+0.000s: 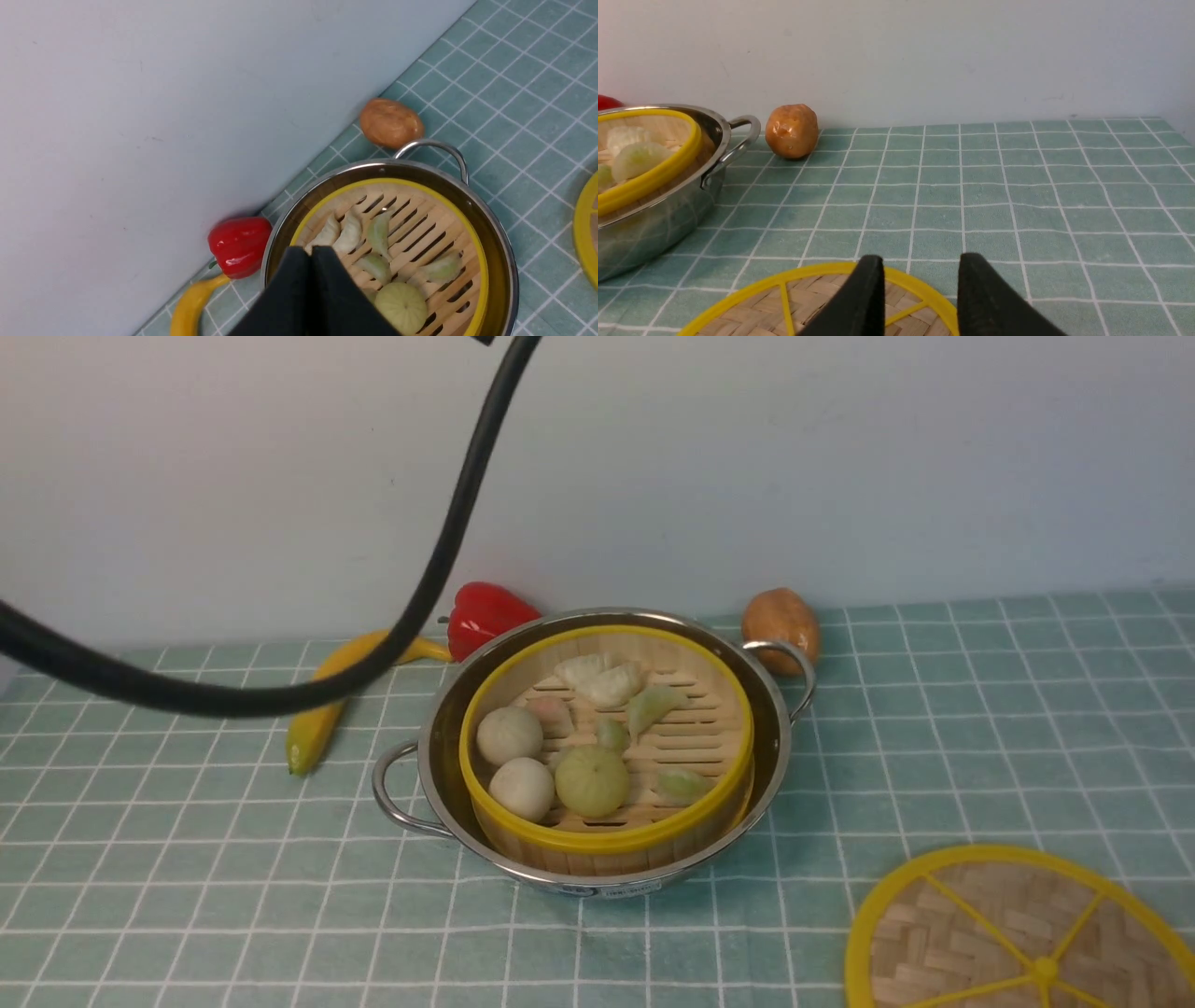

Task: Place the steamer in the pot on the blue tablecloth, and put the lid on the steamer.
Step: 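Move the gripper down to the bamboo steamer lid and grasp its center knob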

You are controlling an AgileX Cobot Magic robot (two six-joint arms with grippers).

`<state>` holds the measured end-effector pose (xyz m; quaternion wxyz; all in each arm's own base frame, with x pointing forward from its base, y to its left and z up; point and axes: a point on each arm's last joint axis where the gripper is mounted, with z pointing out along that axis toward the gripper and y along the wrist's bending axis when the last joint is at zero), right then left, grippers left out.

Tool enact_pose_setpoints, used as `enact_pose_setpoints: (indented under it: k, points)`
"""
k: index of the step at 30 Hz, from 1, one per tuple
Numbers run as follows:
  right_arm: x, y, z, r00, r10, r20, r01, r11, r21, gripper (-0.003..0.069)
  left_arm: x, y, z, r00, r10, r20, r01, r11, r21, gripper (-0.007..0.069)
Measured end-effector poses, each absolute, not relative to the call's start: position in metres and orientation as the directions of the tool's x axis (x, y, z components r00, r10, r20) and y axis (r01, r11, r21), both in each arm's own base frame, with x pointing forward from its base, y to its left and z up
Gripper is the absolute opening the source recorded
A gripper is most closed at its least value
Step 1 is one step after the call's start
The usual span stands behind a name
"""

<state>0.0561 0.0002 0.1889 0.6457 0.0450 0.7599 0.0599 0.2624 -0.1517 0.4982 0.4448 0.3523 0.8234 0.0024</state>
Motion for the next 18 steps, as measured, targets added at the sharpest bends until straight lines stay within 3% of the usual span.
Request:
enact_pose_setpoints:
  k: [13, 18]
  points:
    - [0.056, 0.000, 0.189, -0.162, 0.146, -0.976, -0.009, 0.989, 0.149, 0.0243, 0.273, -0.149, 0.489, -0.401, 0.562, -0.724, 0.545, 0.781, 0.304, -0.0005]
    - [0.056, 0.000, 0.189, -0.162, 0.146, -0.976, -0.009, 0.989, 0.149, 0.0243, 0.269, -0.106, 0.452, -0.425, 0.506, -0.751, 0.461, 0.835, 0.302, 0.0006]
